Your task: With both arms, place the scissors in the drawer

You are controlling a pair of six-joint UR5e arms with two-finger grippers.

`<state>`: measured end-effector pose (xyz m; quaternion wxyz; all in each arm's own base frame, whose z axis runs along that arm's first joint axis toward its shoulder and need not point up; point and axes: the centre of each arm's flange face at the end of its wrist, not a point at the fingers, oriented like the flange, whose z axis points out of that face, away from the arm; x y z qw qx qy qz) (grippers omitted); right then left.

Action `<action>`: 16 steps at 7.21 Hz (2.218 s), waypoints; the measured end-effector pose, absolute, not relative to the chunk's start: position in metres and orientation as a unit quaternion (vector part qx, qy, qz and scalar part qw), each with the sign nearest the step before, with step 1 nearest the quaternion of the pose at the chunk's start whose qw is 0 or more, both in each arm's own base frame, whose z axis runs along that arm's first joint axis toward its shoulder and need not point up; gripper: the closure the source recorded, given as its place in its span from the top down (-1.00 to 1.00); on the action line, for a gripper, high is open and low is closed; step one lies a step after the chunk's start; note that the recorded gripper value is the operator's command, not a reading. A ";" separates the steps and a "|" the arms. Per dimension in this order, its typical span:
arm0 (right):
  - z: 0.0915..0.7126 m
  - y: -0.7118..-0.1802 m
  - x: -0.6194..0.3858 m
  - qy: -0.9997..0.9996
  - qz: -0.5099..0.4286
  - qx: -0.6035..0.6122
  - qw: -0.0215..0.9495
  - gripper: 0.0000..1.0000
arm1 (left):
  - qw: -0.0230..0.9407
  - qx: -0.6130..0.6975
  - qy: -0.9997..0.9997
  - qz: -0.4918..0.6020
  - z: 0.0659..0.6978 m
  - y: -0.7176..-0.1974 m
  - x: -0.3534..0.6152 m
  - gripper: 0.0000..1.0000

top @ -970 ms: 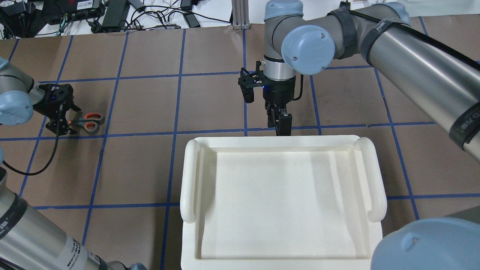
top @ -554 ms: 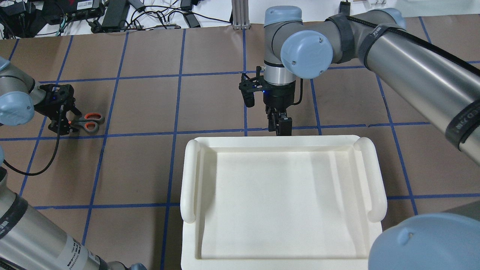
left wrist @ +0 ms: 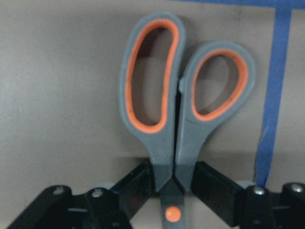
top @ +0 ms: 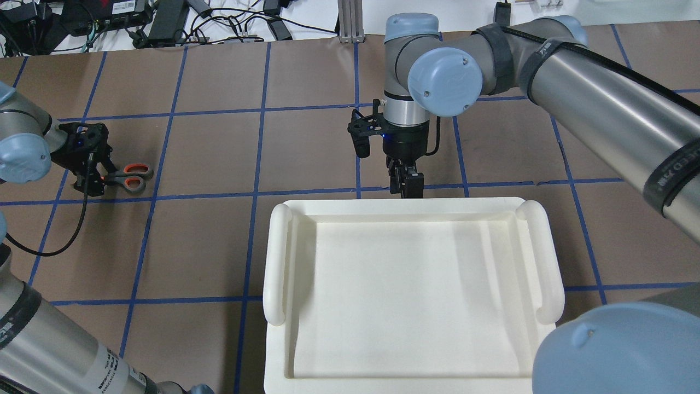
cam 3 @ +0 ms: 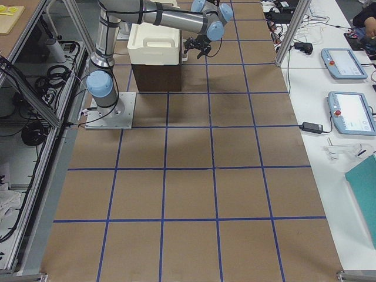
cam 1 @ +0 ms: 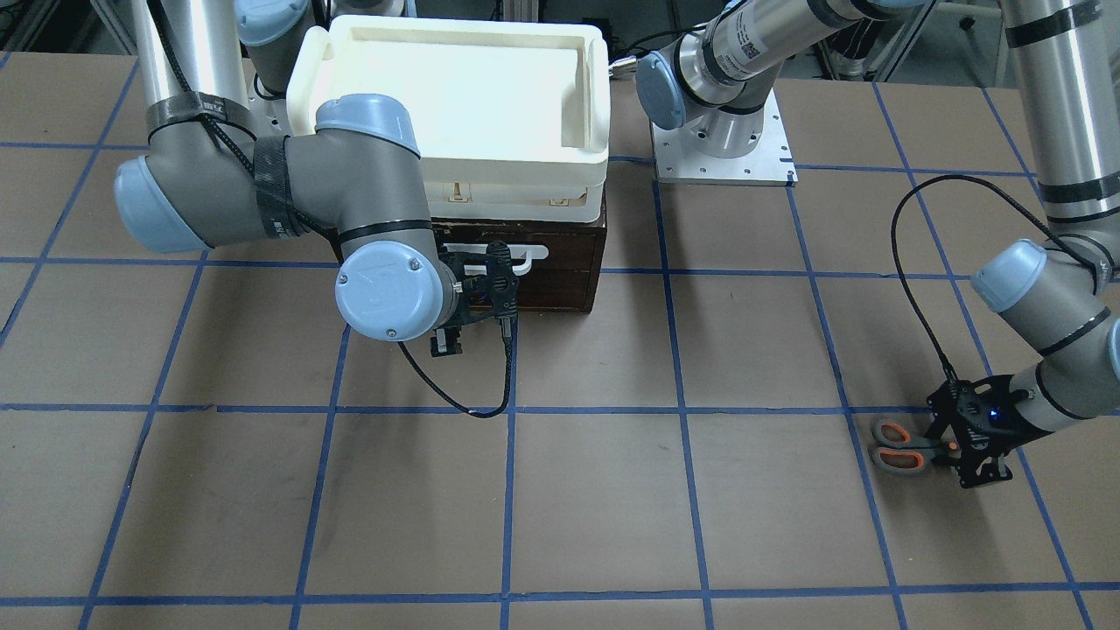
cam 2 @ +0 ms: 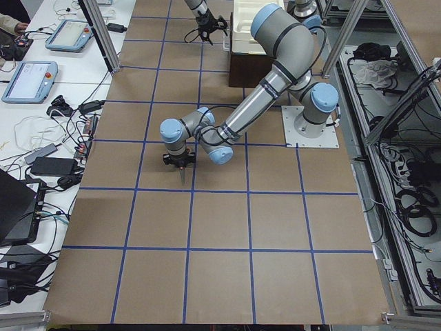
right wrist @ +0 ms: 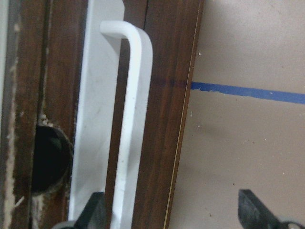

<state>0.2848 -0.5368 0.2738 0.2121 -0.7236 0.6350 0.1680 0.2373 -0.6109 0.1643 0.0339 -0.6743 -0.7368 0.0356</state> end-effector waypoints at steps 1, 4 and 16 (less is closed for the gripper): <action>0.271 -0.537 0.285 0.644 0.173 -0.715 0.210 0.67 | 0.032 -0.675 -0.736 0.036 0.167 -0.611 0.237 -0.75; 0.263 -0.536 0.283 0.668 0.190 -0.693 0.196 0.45 | 0.013 -0.687 -0.726 0.035 0.190 -0.618 0.222 -0.77; 0.284 -0.613 0.294 0.673 0.128 -0.715 0.139 0.35 | -0.006 -0.697 -0.717 0.011 0.272 -0.620 0.145 -0.76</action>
